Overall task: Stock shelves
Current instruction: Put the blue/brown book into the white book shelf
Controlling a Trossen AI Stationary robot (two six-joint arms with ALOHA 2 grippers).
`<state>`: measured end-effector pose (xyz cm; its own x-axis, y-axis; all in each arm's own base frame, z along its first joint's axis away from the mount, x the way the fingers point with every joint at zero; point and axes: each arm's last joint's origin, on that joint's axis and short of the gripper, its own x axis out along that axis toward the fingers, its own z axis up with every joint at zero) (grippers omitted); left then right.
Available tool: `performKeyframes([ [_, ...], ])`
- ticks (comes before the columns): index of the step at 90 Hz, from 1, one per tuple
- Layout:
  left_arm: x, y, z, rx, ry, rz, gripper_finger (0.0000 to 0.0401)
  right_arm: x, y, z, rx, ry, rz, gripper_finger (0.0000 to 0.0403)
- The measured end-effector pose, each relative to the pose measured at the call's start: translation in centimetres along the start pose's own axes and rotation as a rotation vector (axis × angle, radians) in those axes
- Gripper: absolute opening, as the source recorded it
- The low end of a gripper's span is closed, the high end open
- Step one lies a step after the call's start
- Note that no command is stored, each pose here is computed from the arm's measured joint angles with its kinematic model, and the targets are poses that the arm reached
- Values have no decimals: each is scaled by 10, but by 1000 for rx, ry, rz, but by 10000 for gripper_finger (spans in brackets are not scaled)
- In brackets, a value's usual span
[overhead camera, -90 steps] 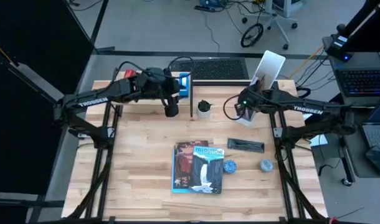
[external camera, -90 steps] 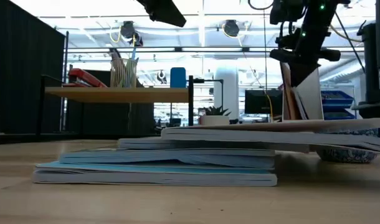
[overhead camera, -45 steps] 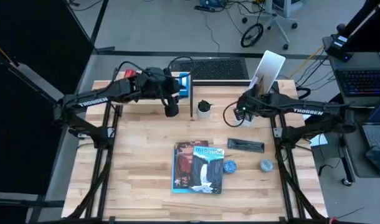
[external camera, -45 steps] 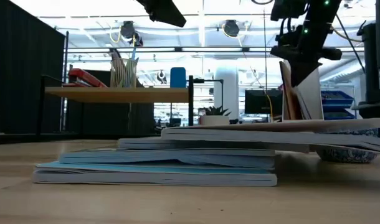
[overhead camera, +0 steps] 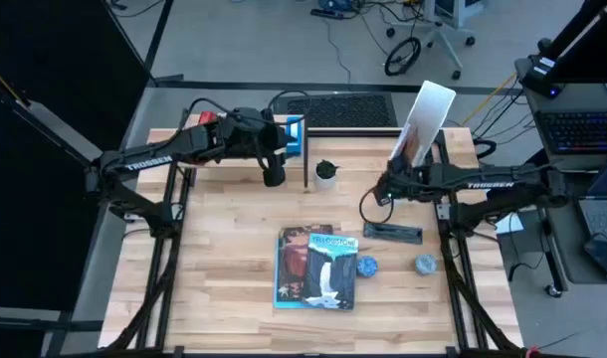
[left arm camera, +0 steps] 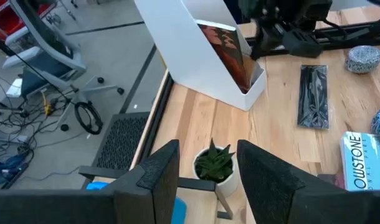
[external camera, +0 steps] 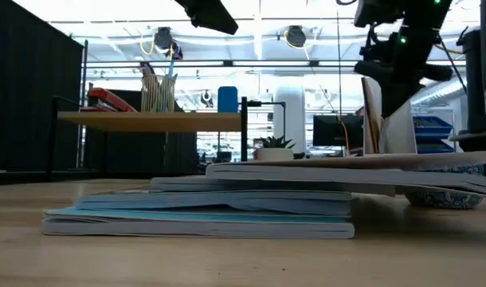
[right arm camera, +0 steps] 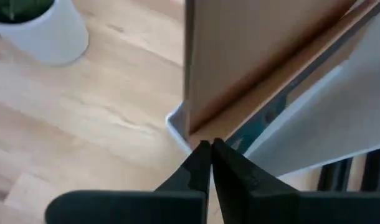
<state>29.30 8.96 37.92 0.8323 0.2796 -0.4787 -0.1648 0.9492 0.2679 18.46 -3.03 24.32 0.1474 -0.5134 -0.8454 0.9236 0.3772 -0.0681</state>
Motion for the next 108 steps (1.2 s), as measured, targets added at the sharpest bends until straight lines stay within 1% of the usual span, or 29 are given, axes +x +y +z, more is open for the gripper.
performKeyframes([
  [35,0,0,0,0,-4,1,148,2,5,-26,-5,16,12,0],
  [50,0,0,0,-1,-4,1,148,4,5,-41,-34,69,23,0],
  [63,0,0,0,-1,-3,1,148,5,5,-55,-36,106,28,0],
  [72,0,0,0,-1,-3,1,148,5,2,-64,-43,128,6,0],
  [88,0,0,0,-1,-4,1,148,9,-9,-78,-30,145,-85,0],
  [97,0,0,0,-1,-4,1,148,9,-8,-83,-33,147,-74,0],
  [108,0,0,0,-1,-4,1,148,4,-6,-82,-5,132,-53,0],
])
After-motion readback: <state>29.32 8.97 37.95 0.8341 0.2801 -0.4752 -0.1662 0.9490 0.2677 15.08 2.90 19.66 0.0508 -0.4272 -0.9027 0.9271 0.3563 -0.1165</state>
